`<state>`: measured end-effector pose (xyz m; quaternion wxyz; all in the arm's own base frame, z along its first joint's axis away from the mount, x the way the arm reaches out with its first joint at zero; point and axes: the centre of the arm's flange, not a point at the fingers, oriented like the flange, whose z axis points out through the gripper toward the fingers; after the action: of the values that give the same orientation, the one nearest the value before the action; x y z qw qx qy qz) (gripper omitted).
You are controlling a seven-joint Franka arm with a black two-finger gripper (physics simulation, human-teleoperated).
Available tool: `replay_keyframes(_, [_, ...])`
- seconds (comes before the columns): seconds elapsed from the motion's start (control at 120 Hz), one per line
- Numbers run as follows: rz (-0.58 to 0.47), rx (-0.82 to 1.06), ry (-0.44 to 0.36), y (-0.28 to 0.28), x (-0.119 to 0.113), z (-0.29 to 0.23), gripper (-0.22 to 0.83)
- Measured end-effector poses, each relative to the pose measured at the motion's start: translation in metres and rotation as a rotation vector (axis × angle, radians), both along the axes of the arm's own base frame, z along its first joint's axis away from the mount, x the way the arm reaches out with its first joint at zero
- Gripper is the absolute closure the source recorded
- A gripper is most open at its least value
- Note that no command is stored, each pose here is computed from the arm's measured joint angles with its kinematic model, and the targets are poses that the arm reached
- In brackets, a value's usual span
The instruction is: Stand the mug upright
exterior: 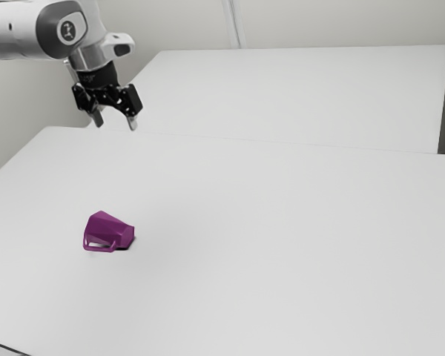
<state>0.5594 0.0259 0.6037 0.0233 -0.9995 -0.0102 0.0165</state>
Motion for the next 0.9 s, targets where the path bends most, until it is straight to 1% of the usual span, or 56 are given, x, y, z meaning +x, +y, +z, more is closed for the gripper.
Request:
replay_keyframes(0.275, [-0.015,0.002,-0.027,-0.007,0.003,0.000,0.00])
replay_keyframes(0.45, [-0.031,-0.056,0.033,-0.024,-0.004,-0.034,0.00])
replay_keyframes(0.608, [-0.044,-0.077,0.058,-0.031,-0.017,-0.065,0.00])
replay_keyframes(0.708, [-0.024,-0.083,0.057,-0.011,-0.017,-0.083,0.00])
replay_keyframes(0.9, [0.074,-0.082,0.035,0.060,-0.021,-0.107,0.00])
